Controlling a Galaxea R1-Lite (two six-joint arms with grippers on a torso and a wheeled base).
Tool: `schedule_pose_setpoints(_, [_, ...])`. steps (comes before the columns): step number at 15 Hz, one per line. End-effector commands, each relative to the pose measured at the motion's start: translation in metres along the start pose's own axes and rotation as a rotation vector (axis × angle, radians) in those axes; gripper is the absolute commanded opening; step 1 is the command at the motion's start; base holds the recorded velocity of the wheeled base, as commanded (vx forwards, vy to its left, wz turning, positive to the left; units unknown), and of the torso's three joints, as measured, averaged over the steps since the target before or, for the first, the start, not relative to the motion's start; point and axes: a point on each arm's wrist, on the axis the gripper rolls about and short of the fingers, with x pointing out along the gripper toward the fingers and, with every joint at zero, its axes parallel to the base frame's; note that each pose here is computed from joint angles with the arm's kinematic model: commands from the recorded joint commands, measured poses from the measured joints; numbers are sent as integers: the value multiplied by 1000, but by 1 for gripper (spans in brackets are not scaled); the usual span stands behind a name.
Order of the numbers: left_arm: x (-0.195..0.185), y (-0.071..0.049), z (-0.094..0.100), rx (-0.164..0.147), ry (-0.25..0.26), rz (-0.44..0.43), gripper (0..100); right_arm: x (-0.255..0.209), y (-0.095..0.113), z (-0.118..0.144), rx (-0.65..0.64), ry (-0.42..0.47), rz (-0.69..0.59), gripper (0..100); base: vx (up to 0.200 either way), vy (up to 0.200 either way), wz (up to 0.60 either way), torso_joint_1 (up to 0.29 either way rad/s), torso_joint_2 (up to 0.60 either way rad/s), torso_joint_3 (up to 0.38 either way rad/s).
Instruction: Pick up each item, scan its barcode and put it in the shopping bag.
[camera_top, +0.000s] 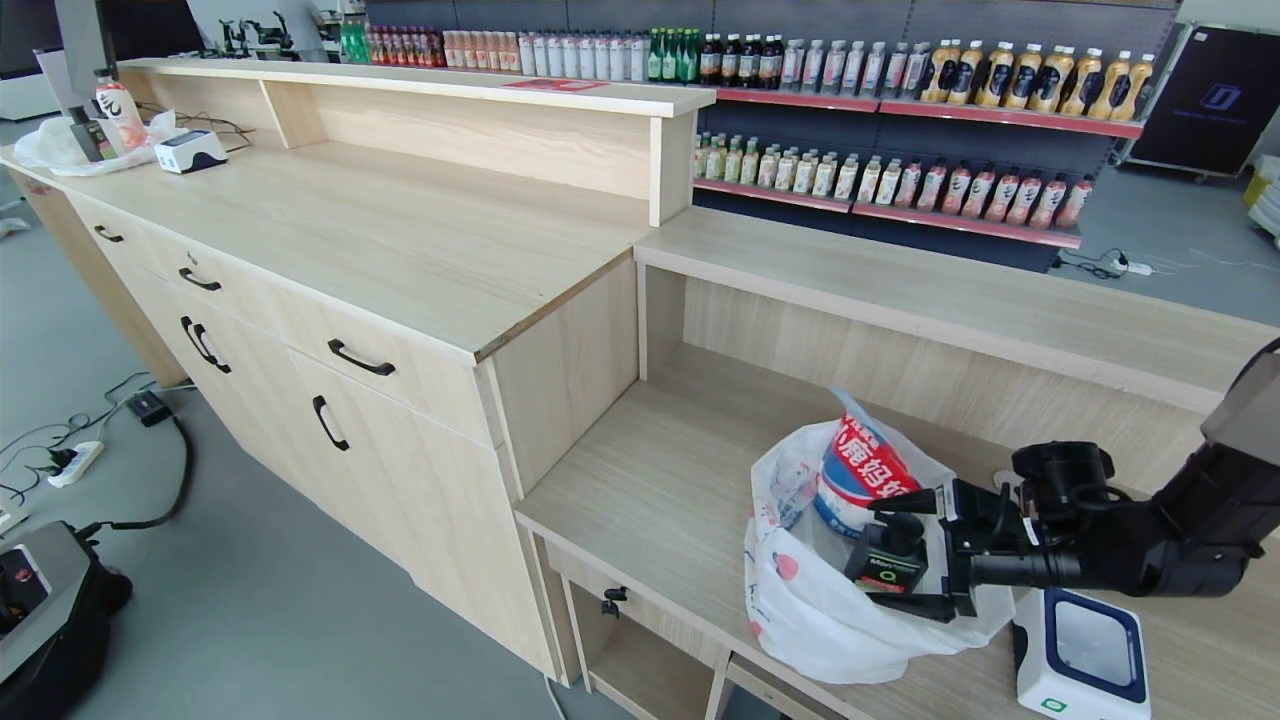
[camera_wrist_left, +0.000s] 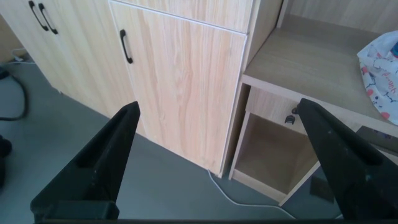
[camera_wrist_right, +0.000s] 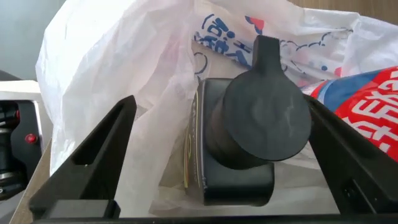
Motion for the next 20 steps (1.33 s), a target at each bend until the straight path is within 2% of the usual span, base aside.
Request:
schedule_pose_setpoints(1, [0,0,0,0,0,0,100,-14,-5,23,-23,-25,-28,100,0,0,0,0,0,0])
schedule_pose_setpoints(3, [0,0,0,0,0,0,100,-31,-2,46,-21,-33,-47,100,0,0,0,0,0,0])
schedule_pose_setpoints(5, [0,0,0,0,0,0,100,-57,10,77,-5,-37,-70,100,0,0,0,0,0,0])
schedule_pose_setpoints(9, [0,0,0,0,0,0,100,-108,53,143,69,-90,-151,100,0,0,0,0,0,0])
schedule_pose_setpoints(12, [0,0,0,0,0,0,100,-130,77,168,102,-115,-223,100,0,0,0,0,0,0])
schedule_pose_setpoints(13, [0,0,0,0,0,0,100,-136,81,174,89,-70,-303,100,0,0,0,0,0,0])
schedule_pose_setpoints(14, [0,0,0,0,0,0,100,-140,79,180,87,-21,-392,100,0,0,-600,-2,2,2])
schedule_pose_setpoints(16, [0,0,0,0,0,0,100,-153,68,211,127,-60,-524,100,0,0,-600,2,0,5])
schedule_pose_setpoints(18, [0,0,0,0,0,0,100,-170,53,247,232,-85,-745,100,0,0,-600,2,-7,2])
schedule_pose_setpoints(19, [0,0,0,0,0,0,100,-177,52,258,270,-91,-791,100,0,0,-600,12,2,2])
schedule_pose_setpoints(20, [0,0,0,0,0,0,100,-191,53,275,315,-60,-841,100,0,0,-600,2,2,2])
